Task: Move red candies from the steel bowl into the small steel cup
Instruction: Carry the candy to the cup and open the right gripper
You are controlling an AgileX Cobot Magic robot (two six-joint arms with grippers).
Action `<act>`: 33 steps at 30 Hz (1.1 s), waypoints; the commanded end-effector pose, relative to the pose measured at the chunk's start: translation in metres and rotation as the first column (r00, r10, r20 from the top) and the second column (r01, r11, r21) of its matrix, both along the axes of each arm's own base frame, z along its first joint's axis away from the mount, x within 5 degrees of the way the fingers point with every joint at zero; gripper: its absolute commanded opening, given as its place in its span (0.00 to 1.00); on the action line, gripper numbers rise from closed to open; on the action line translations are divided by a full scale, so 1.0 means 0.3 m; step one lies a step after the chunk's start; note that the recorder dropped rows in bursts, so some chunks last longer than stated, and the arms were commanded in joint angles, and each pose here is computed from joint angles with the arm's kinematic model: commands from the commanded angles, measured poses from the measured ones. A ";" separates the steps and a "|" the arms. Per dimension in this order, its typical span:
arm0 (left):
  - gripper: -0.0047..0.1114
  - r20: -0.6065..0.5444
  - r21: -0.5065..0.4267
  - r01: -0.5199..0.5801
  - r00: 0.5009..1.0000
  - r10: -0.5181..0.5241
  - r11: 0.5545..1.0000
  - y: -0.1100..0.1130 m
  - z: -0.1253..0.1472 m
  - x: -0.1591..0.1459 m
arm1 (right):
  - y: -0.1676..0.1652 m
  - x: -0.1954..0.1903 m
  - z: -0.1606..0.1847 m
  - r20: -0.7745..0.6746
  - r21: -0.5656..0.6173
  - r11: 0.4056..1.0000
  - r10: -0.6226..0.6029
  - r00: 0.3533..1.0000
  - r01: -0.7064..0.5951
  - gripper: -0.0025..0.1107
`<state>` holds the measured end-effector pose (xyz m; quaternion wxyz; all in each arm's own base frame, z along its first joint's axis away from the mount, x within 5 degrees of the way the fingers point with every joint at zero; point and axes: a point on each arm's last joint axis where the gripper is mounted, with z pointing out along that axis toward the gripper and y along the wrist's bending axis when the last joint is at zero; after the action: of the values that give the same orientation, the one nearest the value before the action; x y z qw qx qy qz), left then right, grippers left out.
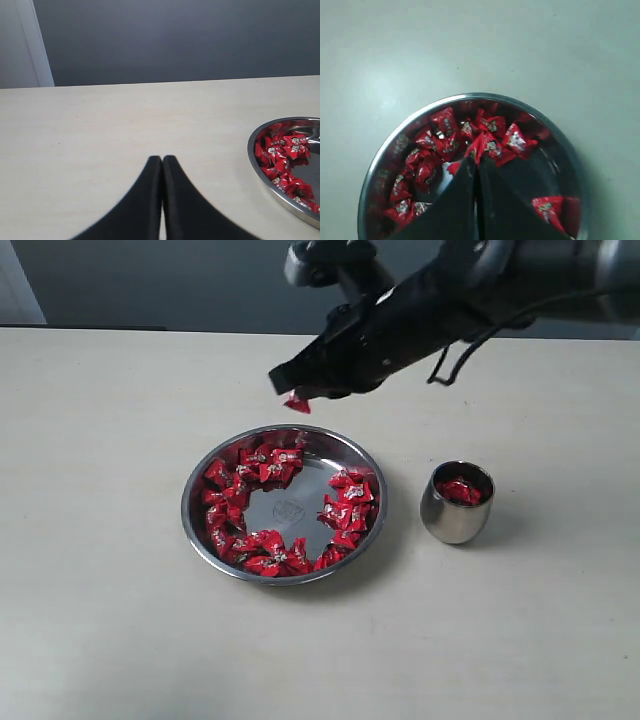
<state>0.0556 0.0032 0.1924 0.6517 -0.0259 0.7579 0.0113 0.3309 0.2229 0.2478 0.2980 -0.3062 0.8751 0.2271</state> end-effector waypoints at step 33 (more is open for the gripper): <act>0.04 0.006 -0.001 0.006 1.000 -0.006 1.000 -0.001 -0.001 -0.001 | -0.390 -0.153 -0.168 -0.045 -0.334 0.915 -0.255 0.966 0.226 0.40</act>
<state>0.0556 0.0032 0.1924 0.6517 -0.0259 0.7579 0.0113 0.2826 0.1078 0.1972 0.2155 -0.2336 0.9464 0.0582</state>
